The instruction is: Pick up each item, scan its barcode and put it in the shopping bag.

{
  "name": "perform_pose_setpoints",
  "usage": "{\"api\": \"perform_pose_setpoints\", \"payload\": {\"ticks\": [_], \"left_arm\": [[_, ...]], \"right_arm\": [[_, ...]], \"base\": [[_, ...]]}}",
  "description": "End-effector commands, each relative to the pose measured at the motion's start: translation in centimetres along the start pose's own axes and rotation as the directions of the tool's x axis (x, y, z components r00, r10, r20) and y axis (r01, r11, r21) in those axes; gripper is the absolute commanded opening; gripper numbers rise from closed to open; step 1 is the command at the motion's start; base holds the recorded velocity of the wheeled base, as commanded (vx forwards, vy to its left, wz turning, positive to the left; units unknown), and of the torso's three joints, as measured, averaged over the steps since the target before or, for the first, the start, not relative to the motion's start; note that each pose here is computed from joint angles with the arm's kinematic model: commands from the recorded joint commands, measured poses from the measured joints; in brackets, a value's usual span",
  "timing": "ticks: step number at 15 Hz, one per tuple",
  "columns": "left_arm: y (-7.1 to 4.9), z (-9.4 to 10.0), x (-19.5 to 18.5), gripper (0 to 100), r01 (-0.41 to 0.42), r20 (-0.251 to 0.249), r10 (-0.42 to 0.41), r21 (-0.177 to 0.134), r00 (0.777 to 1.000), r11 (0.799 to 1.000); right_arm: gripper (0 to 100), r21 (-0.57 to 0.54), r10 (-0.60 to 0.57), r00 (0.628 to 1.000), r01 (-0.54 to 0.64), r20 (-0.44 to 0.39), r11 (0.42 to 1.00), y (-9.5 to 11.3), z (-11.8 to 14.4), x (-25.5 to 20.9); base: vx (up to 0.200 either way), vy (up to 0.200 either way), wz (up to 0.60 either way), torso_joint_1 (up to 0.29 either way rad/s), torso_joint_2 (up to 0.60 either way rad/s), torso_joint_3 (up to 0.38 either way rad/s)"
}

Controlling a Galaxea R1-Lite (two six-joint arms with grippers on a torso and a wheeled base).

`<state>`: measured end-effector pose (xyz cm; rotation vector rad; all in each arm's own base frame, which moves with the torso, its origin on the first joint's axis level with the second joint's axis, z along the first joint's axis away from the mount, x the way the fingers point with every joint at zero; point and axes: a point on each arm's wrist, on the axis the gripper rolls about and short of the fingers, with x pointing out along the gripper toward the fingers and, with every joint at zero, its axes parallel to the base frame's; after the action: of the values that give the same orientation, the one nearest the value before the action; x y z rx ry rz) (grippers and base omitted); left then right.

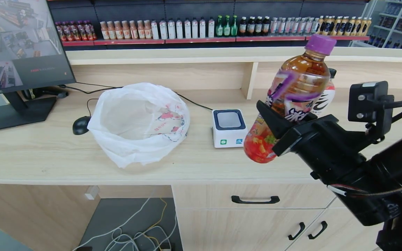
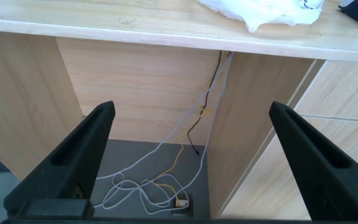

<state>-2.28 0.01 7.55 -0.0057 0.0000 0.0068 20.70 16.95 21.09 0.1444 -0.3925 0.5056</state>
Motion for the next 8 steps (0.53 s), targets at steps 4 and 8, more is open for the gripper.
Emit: {"api": "perform_pose_setpoints", "payload": {"ticks": [4,8], "left_arm": [[0.0,0.0,0.0,100,-0.001,0.000,0.001,0.000,1.000,1.000],[0.0,0.0,0.0,100,-0.001,0.000,0.001,0.000,1.000,1.000]], "right_arm": [[0,-0.039,-0.096,0.995,0.095,-0.020,0.995,-2.8,-0.6,0.1],[0,-0.057,-0.133,0.990,0.131,-0.039,0.990,-3.9,-0.7,-0.9]], "base": [[0.000,0.000,0.00,0.000,0.00,0.000],[0.000,0.000,0.00,0.000,0.00,0.000]]}}
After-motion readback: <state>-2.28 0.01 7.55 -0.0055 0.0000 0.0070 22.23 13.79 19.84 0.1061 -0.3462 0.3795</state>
